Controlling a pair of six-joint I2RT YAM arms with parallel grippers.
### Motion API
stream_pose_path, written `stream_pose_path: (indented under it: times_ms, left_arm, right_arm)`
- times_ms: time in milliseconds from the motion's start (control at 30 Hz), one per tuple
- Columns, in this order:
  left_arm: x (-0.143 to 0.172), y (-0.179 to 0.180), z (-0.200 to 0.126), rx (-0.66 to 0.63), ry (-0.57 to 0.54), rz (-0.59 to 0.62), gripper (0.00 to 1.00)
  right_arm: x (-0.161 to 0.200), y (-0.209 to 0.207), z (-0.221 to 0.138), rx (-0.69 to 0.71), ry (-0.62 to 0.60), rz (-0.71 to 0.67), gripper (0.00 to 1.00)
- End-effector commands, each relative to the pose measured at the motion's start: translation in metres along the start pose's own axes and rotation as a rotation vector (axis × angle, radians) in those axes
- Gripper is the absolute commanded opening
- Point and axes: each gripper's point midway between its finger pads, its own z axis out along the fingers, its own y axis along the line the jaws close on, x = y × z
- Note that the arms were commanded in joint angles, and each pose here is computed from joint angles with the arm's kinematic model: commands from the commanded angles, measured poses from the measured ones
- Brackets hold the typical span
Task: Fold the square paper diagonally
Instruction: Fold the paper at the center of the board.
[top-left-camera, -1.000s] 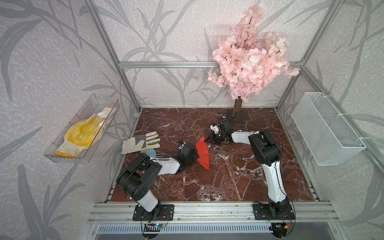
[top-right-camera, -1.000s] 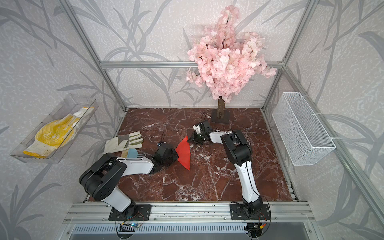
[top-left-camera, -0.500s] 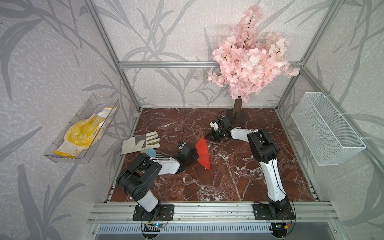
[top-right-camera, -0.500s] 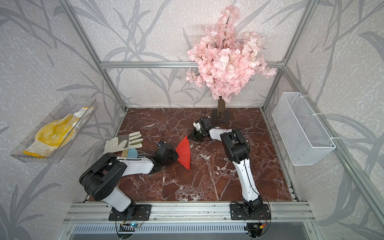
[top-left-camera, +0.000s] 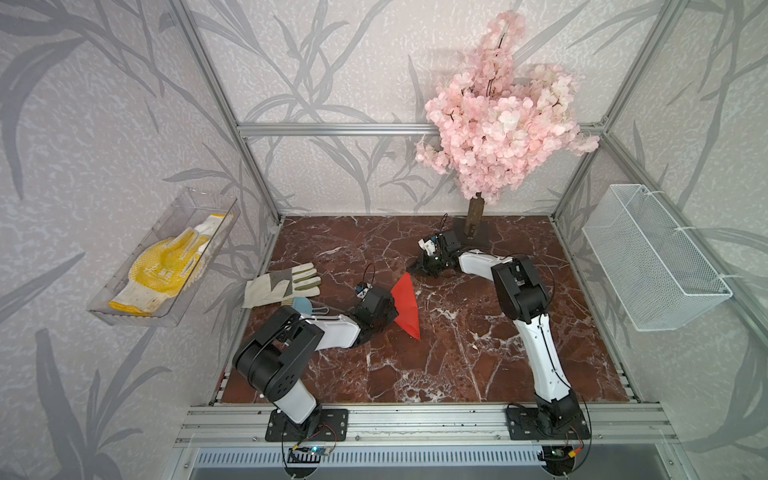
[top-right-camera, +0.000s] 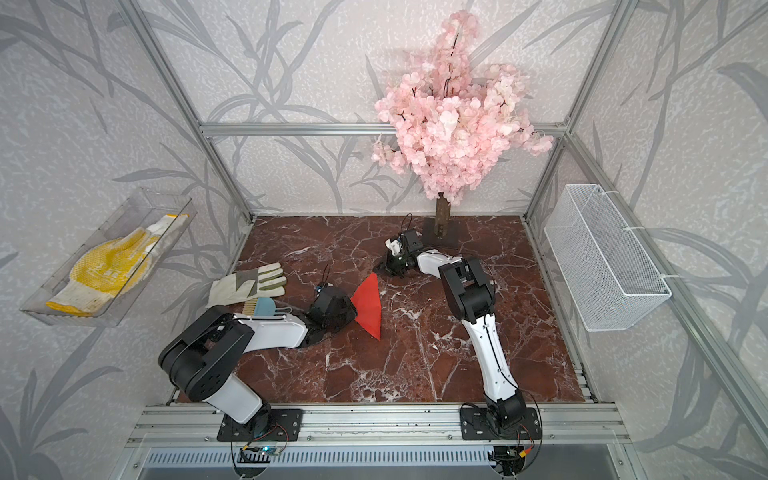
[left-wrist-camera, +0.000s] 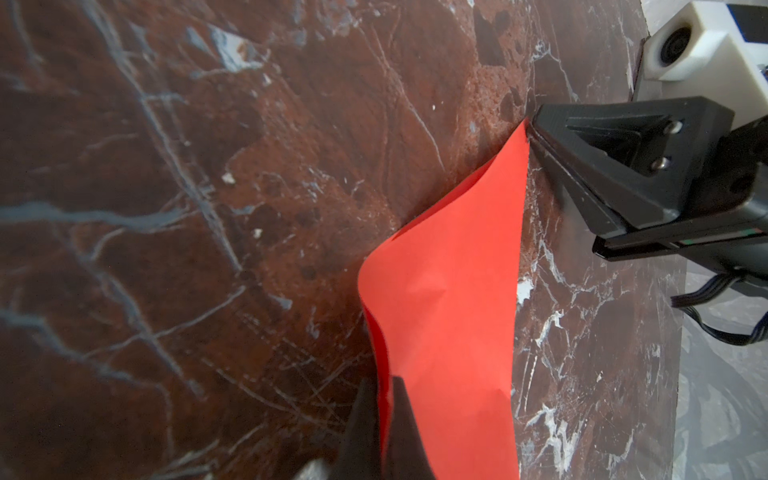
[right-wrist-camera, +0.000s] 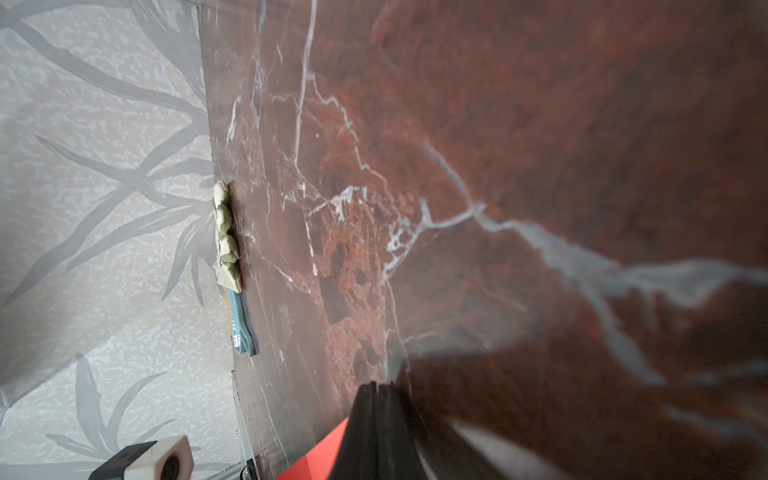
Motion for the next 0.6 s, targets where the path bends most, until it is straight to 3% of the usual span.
stream_pose_path:
  times_ms: [0, 167, 300, 433, 567]
  left_arm:
    - [0.035, 0.057, 0.003, -0.196, 0.122, 0.021, 0.00]
    - [0.035, 0.058, 0.002, -0.195, 0.114, 0.005, 0.00]
    - [0.036, 0.056, 0.002, -0.189, 0.112, 0.005, 0.00]
    - [0.038, 0.048, 0.002, -0.174, 0.112, 0.012, 0.00]
    - [0.041, 0.040, 0.003, -0.151, 0.114, 0.008, 0.00]
  right_arm:
    - [-0.003, -0.044, 0.006, 0.105, -0.013, 0.073, 0.04]
    - [-0.024, -0.019, -0.013, 0.076, -0.058, 0.011, 0.07]
    - [-0.025, 0.021, -0.056, 0.101, -0.127, -0.125, 0.22]
    - [-0.001, 0.040, -0.104, 0.204, -0.154, -0.256, 0.40]
    - [0.043, 0.035, -0.115, 0.355, -0.094, -0.386, 0.51]
